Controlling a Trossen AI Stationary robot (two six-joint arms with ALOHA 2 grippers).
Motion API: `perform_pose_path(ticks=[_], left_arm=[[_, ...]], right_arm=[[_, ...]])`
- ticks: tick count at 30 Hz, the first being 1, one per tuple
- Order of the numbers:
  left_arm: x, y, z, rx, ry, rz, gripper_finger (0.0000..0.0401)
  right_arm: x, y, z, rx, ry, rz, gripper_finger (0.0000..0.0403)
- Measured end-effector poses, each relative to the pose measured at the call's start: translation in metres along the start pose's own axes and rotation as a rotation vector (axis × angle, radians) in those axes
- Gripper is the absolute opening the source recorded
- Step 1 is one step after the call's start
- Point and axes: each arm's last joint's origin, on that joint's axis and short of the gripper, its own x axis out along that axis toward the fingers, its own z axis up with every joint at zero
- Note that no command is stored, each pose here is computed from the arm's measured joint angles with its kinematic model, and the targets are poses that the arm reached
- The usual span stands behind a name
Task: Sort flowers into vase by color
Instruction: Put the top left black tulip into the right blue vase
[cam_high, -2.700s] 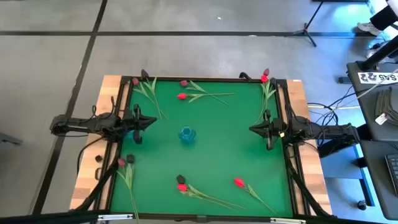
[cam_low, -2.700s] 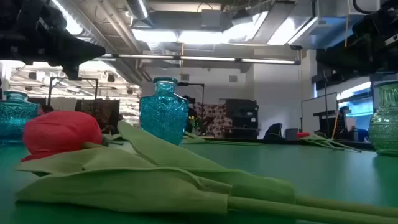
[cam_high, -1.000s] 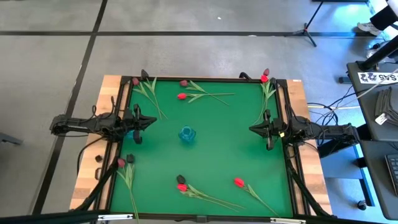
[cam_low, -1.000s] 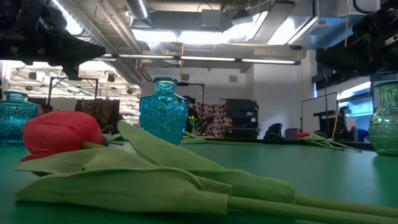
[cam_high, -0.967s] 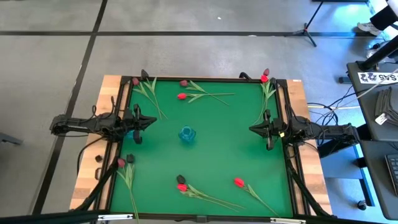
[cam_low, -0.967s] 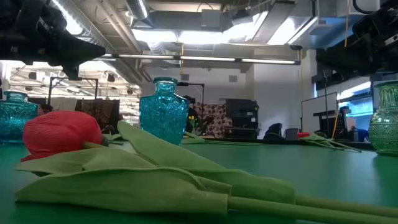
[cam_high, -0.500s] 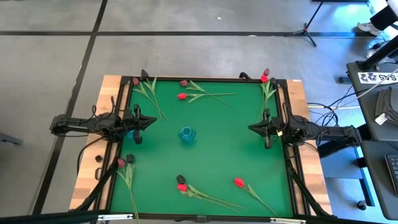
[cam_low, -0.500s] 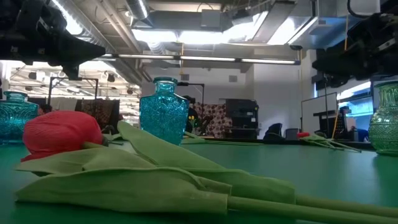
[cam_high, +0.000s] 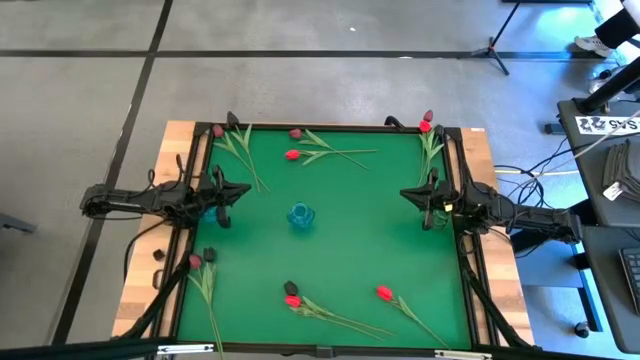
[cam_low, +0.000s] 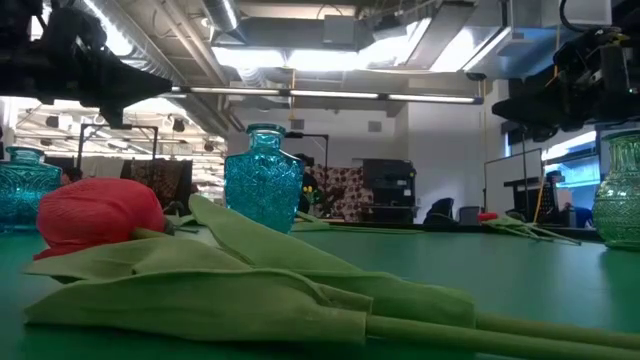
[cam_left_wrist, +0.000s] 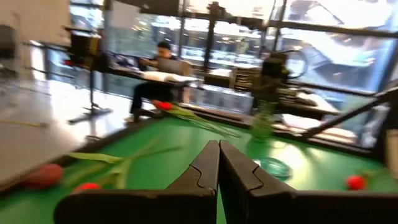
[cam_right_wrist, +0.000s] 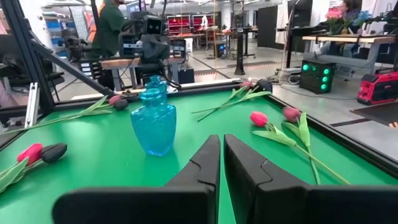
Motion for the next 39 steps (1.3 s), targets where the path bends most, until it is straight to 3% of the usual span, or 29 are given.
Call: perform_pose_path(ticks=[6,10,12,15,19,22,31,39], left_arm=[[-0.001,-0.001,0.010,-0.182,-0.098,-0.023,0.0000],[-0.004,-0.001,0.027,-0.489,-0.256,-0.084,0.0000],[-0.006,-0.001,0.034,-0.584,-0.320,-0.113,0.0000],[-0.008,0.002,0.039,-0.603,-0.395,-0.042,0.0000],[-0.006,0.004,0.034,-0.728,-0.370,0.037,0.0000],[-0.001,0.003,0.026,-0.742,-0.301,0.103,0.0000],[0.024,-0.004,0.044,-0.656,-0.218,0.348,0.0000],[0.064,0.012,0.065,-0.599,0.064,0.650,0.0000]], right_arm=[[0.000,0.000,0.000,0.000,-0.001,0.002,0.0024],[0.000,0.000,0.000,0.000,-0.001,0.003,0.0024],[0.000,0.000,0.000,0.000,-0.002,0.004,0.0024],[0.000,0.000,0.000,0.000,-0.001,0.006,0.0024],[0.000,0.000,0.000,0.000,-0.002,0.006,0.0024],[0.000,0.000,0.000,0.000,-0.002,0.006,0.0024],[0.000,0.000,0.000,0.000,-0.003,0.006,0.0024],[0.000,0.000,0.000,0.000,-0.003,0.006,0.0024]])
